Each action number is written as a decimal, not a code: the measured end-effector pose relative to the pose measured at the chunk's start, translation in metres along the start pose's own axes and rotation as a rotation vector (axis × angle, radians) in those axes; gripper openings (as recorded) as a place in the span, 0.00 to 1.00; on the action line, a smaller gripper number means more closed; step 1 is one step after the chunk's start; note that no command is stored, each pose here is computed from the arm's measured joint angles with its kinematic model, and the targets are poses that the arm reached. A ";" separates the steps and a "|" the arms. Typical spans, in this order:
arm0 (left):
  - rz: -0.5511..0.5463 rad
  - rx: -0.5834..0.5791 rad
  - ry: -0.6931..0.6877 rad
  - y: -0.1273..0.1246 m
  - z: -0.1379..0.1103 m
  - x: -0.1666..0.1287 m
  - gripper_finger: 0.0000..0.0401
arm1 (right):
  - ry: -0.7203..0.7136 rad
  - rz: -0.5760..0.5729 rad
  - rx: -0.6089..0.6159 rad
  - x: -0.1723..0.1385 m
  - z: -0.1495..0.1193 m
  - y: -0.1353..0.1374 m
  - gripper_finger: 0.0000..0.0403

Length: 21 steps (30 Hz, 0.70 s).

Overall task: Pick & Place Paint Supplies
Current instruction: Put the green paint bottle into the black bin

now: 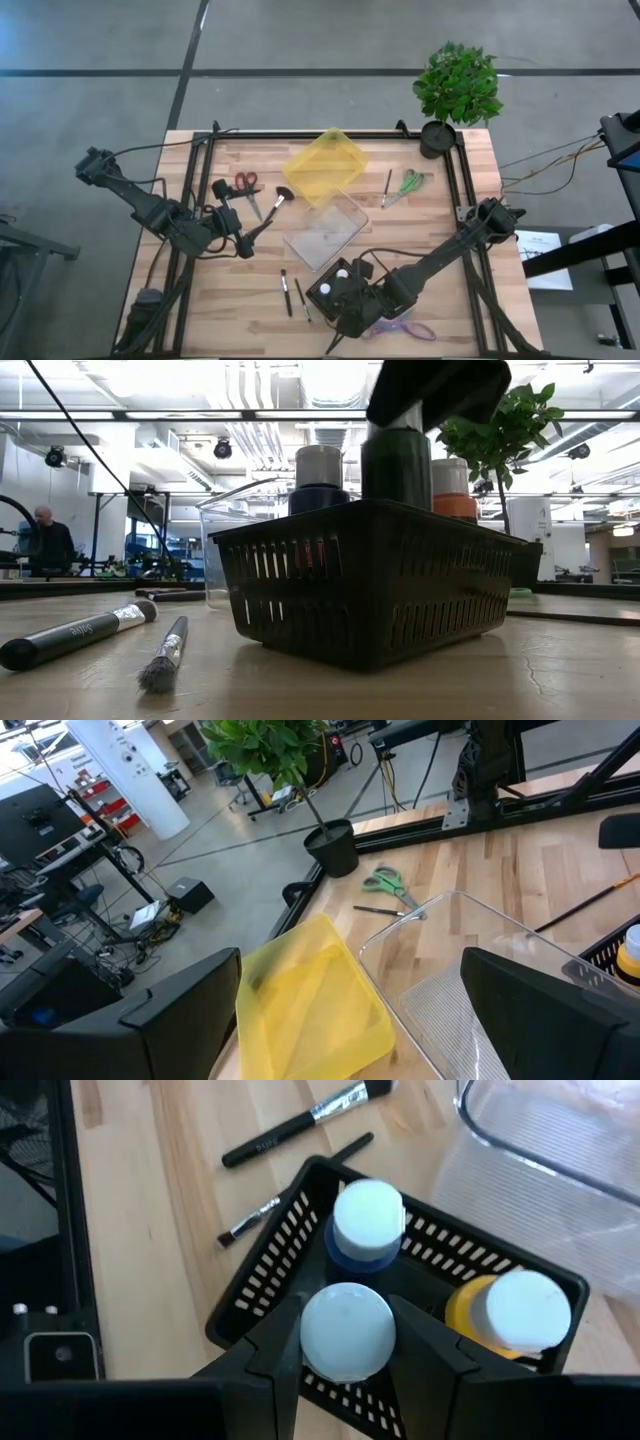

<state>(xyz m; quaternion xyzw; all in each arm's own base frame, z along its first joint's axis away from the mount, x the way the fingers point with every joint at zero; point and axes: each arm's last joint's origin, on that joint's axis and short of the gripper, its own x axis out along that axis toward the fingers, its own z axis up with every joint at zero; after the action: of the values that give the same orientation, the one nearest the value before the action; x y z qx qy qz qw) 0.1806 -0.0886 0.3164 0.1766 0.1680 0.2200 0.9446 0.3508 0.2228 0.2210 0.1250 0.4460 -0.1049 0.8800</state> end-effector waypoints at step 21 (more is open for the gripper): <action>0.000 0.000 0.001 0.000 0.000 0.000 0.96 | 0.018 0.026 0.017 0.014 -0.007 -0.006 0.28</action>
<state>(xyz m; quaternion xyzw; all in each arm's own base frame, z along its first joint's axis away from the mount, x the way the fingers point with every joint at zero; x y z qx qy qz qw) 0.1806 -0.0886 0.3163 0.1763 0.1683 0.2200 0.9446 0.3513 0.2181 0.2046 0.1391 0.4514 -0.0962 0.8761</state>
